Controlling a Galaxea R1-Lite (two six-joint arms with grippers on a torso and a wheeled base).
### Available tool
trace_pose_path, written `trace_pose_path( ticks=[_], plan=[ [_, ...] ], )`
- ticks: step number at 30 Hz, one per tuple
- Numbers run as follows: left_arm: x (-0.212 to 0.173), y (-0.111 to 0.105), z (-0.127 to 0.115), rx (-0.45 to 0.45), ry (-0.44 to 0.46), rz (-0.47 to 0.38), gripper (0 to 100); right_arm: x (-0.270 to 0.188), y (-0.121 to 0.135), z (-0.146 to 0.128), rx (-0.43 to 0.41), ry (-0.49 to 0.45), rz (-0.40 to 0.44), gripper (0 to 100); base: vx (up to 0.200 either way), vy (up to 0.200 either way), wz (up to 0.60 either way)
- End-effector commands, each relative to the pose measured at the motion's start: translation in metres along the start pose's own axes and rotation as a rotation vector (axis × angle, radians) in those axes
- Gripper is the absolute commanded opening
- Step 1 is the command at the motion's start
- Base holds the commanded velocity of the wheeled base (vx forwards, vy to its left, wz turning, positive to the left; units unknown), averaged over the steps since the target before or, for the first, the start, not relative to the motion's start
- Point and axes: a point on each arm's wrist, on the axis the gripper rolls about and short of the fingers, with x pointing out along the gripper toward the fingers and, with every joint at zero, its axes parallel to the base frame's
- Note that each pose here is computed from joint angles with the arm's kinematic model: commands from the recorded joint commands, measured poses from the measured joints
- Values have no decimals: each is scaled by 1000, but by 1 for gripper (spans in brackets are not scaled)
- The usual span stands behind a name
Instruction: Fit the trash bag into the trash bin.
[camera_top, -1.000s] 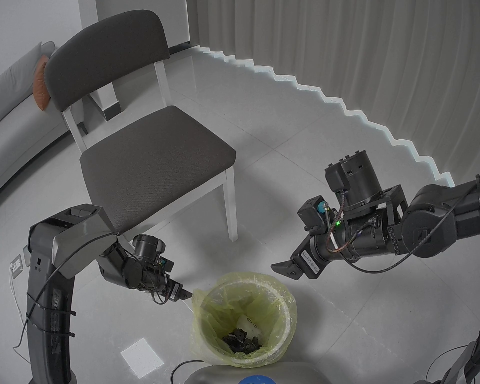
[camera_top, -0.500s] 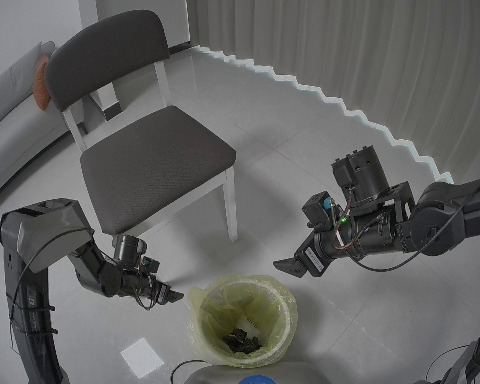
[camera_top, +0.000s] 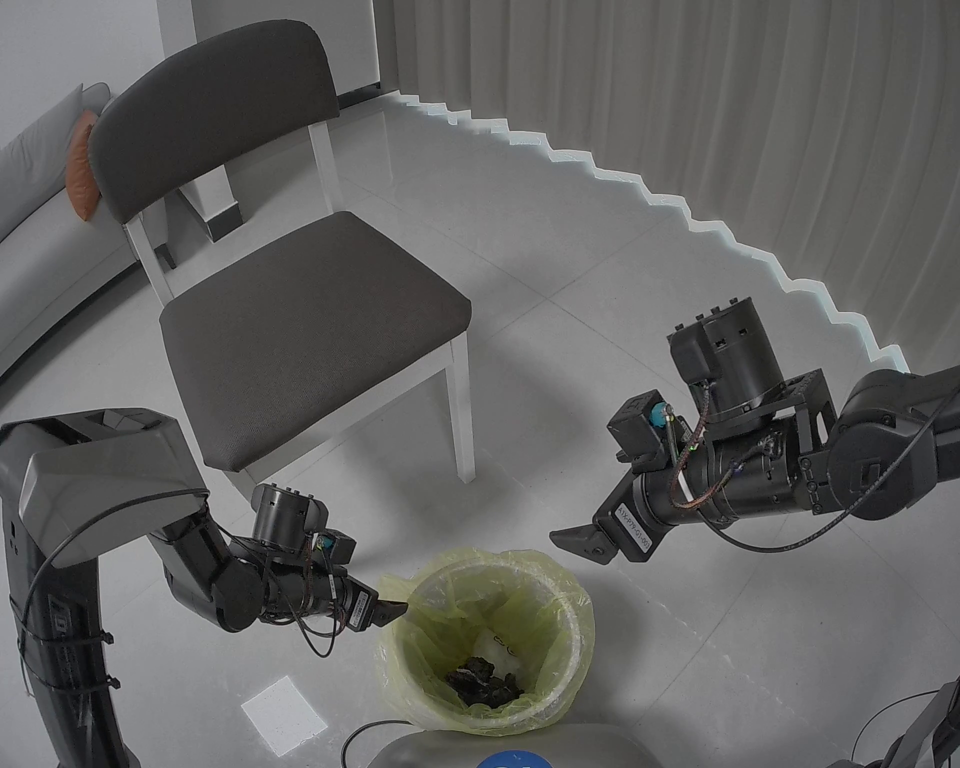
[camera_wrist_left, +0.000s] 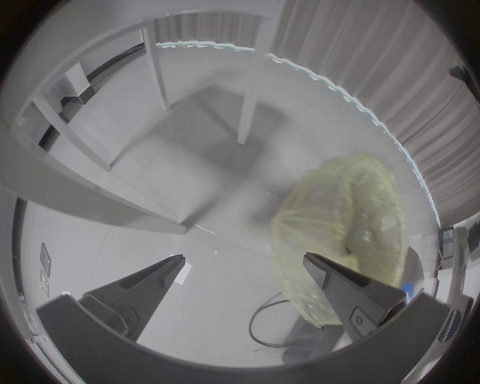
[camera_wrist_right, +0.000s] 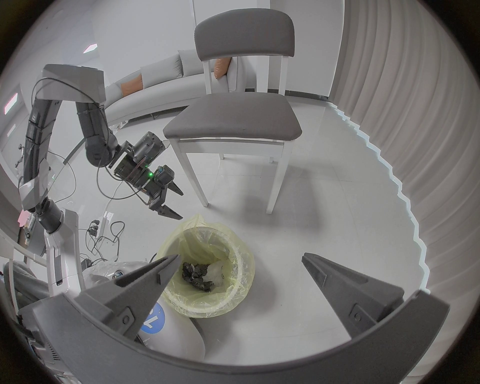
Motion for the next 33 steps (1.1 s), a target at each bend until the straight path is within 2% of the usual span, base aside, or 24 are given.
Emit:
trace_pose_path(
  ticks=[1, 10, 24, 30, 33],
  plan=[
    [15, 3, -9, -9, 39, 7, 100, 0, 1, 0, -2, 1, 2, 100, 0, 0, 0],
    [30, 13, -25, -30, 97, 17, 100, 1, 1, -1, -1, 4, 2, 100, 0, 0, 0],
    [38, 28, -34, -57, 120, 38, 100, 4, -2, -1, 2, 6, -4, 100, 0, 0, 0],
    [48, 30, -26, -47, 121, 31, 100, 3, -3, -2, -2, 9, -5, 100, 0, 0, 0],
    [55, 31, -13, -42, 145, 18, 100, 3, -3, -1, -4, 8, -6, 100, 0, 0, 0]
  ],
)
